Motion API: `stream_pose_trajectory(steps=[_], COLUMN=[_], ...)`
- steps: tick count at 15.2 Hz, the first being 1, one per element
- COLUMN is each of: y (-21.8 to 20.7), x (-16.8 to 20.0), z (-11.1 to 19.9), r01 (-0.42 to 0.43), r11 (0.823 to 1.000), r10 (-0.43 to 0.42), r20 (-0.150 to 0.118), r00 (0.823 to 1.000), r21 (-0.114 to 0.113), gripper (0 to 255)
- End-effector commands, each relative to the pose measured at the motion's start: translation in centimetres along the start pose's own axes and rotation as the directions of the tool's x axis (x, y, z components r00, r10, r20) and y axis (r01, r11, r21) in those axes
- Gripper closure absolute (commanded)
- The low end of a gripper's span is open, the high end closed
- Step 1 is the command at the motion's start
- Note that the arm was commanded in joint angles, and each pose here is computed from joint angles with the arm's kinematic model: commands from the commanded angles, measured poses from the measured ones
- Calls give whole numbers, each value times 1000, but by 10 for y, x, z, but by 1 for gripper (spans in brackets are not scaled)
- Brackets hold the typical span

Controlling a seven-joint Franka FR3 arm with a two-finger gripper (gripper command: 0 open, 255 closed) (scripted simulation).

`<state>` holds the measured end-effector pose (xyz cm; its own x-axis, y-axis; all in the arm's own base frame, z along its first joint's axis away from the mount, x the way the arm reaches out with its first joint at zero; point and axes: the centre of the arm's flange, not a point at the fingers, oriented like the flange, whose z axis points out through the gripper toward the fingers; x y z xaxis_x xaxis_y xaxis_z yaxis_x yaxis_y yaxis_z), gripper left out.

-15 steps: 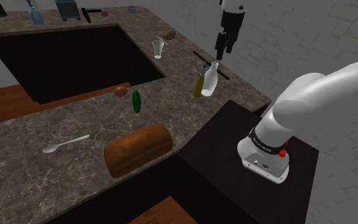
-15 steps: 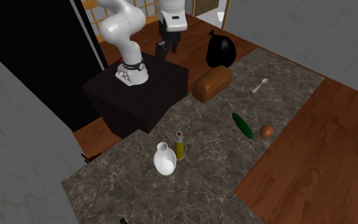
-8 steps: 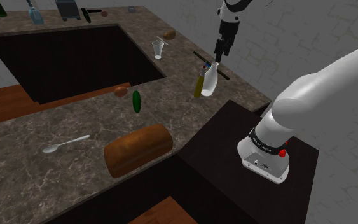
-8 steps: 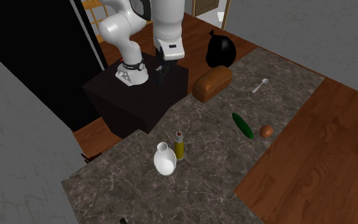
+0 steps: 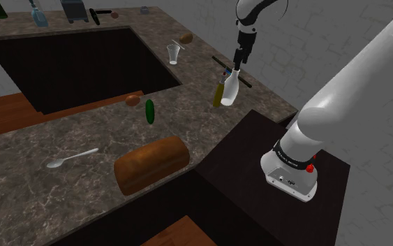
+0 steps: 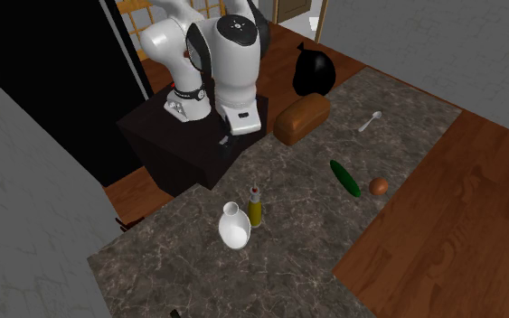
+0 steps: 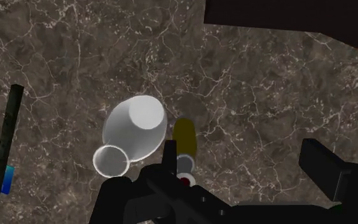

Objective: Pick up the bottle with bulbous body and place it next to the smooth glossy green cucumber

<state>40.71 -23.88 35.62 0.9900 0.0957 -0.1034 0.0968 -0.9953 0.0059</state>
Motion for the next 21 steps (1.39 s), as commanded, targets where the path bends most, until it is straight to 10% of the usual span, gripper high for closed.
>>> stream_pose_trajectory(steps=[1,11,21], y=[21,121,122], x=[8,56,56], z=[13,77,117], r01=[7,38,38], r11=[1000,999,999], r10=[-8,-39,-39], r20=[-2,-10,-10], r00=[1000,999,999], r21=[-6,-27,-27], gripper=[0,0,0])
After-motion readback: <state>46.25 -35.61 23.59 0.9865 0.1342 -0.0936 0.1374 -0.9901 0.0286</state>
